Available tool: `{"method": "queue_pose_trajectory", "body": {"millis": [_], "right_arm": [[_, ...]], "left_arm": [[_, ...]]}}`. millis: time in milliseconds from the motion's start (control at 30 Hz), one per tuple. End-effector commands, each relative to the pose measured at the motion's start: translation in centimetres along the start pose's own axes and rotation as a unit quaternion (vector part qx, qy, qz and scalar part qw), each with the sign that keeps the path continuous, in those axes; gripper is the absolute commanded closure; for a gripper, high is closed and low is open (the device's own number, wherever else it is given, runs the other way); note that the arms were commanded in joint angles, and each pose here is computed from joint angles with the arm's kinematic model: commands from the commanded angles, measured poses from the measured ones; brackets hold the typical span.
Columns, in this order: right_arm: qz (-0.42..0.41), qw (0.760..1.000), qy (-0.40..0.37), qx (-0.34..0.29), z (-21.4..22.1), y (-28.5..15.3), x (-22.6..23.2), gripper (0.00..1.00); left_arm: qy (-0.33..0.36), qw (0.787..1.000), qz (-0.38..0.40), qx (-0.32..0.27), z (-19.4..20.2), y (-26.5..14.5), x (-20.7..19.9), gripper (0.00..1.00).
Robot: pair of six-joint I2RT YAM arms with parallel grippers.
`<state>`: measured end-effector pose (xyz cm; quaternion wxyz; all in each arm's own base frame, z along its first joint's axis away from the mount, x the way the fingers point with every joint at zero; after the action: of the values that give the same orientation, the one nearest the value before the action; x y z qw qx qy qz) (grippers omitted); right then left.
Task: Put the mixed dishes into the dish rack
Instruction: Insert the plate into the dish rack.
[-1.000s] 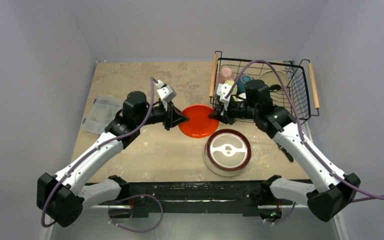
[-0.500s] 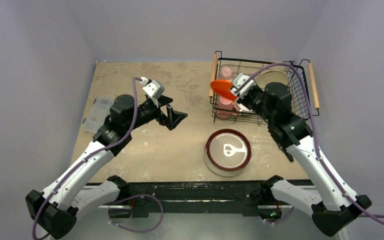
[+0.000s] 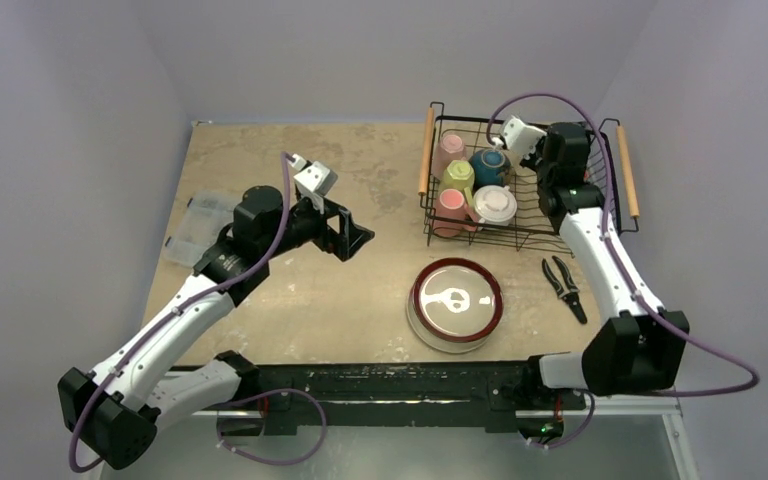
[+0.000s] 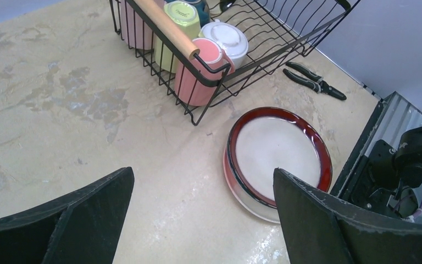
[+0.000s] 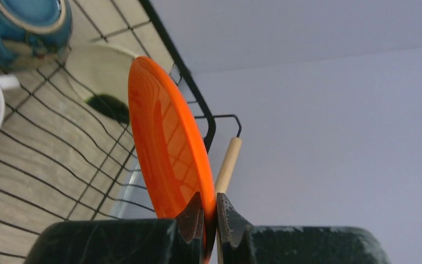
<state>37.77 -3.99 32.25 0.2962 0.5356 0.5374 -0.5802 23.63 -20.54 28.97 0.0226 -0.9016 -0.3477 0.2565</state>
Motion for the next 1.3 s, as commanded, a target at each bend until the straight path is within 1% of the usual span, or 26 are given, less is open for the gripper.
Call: {"method": "queue_pose_trajectory", "body": {"millis": [0,67,267,400,467,667,933,1100,1267], "right_arm": [[0.025,0.996,-0.072,0.041,1.3,1.4,-2.9,1.0],[-0.005,0.995,-0.091,0.048,1.4,2.7,-1.9,1.0],[-0.072,0.987,-0.139,0.028,0.6,6.2,0.6,1.0],[-0.12,0.98,-0.153,0.037,0.6,8.1,2.5,1.0],[-0.136,0.976,-0.16,0.052,1.0,8.6,3.4,1.0],[-0.15,0.973,-0.167,0.047,1.2,8.9,5.2,1.0],[-0.151,0.968,-0.18,0.086,2.0,10.9,6.6,1.0],[-0.152,0.966,-0.19,0.083,2.0,11.6,7.2,1.0],[-0.15,0.965,-0.194,0.097,2.3,12.3,7.6,1.0]], "left_arm": [[-0.004,1.0,-0.002,-0.014,-1.6,0.1,-0.4,0.04],[-0.009,1.0,0.001,-0.009,-1.5,0.3,-0.5,0.04],[-0.023,0.999,0.022,0.002,-1.5,0.3,-1.3,0.04],[-0.016,1.0,0.017,0.005,-1.4,0.2,-1.3,0.04],[-0.012,1.0,0.012,0.006,-1.3,0.2,-1.2,0.04],[0.002,1.0,0.016,0.017,-0.6,0.4,-1.8,0.03],[0.013,1.0,0.019,0.018,-0.3,0.3,-2.5,0.03],[0.015,0.999,0.023,0.022,-0.2,0.4,-2.8,0.03],[0.017,0.999,0.024,0.023,-0.2,0.4,-2.8,0.03]]}}
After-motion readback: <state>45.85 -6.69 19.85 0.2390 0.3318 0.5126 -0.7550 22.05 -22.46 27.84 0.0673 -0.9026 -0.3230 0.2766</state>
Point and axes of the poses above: each gripper's point midway between its finger pads, its own y axis out along the fingers, its own x axis along the line the jaws close on, z = x × y, the point moved 4 cm from there along -y, back along the fingers, and after that the axes turned 13 degrees about -y, right-handed, at the moved point
